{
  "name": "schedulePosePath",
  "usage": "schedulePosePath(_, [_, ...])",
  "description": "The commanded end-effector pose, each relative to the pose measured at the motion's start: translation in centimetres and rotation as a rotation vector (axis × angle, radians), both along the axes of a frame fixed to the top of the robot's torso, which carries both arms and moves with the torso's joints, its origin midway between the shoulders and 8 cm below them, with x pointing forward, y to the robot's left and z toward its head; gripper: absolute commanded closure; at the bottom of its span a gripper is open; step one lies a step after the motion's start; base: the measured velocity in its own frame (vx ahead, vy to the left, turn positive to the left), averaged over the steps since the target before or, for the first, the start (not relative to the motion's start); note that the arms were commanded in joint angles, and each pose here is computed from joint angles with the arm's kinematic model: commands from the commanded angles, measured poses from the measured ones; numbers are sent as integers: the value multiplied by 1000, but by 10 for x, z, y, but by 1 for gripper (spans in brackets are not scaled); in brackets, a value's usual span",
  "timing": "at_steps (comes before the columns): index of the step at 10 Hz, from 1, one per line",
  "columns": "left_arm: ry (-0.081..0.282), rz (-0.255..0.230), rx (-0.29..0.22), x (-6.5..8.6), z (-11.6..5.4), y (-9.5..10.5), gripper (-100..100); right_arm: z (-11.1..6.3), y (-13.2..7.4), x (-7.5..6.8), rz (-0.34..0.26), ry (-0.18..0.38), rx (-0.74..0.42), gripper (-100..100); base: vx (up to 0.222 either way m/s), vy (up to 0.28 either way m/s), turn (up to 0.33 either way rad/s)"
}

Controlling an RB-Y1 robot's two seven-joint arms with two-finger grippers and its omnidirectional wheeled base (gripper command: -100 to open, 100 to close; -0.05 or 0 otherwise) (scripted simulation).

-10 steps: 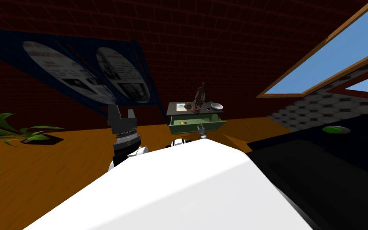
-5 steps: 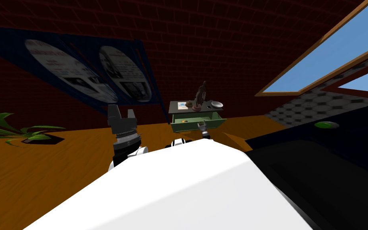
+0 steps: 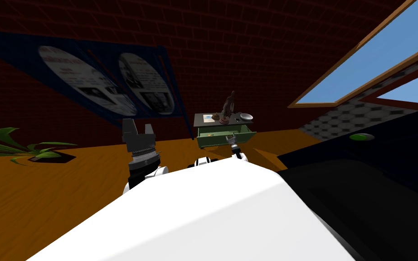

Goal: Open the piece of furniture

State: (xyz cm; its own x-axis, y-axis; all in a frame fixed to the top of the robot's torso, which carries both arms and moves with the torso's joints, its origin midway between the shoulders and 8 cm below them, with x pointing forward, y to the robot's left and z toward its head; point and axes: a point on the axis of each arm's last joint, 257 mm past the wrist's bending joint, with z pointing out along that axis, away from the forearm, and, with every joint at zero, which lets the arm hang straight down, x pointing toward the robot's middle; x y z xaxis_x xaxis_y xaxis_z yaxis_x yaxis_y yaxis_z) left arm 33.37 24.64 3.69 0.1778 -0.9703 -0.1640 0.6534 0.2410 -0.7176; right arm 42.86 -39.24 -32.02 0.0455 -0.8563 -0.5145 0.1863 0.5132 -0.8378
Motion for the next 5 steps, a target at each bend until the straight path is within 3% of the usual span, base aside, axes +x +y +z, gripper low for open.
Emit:
schedulePosePath(1, [0, 0, 0, 0, 0, 0, 0, -1, 0, -1, -1, 3, 1, 0, 0, 0, 0])
schedulePosePath(5, [0, 0, 0, 0, 0, 0, 0, -2, 0, -1, -1, 4, 1, 0, 0, 0, 0])
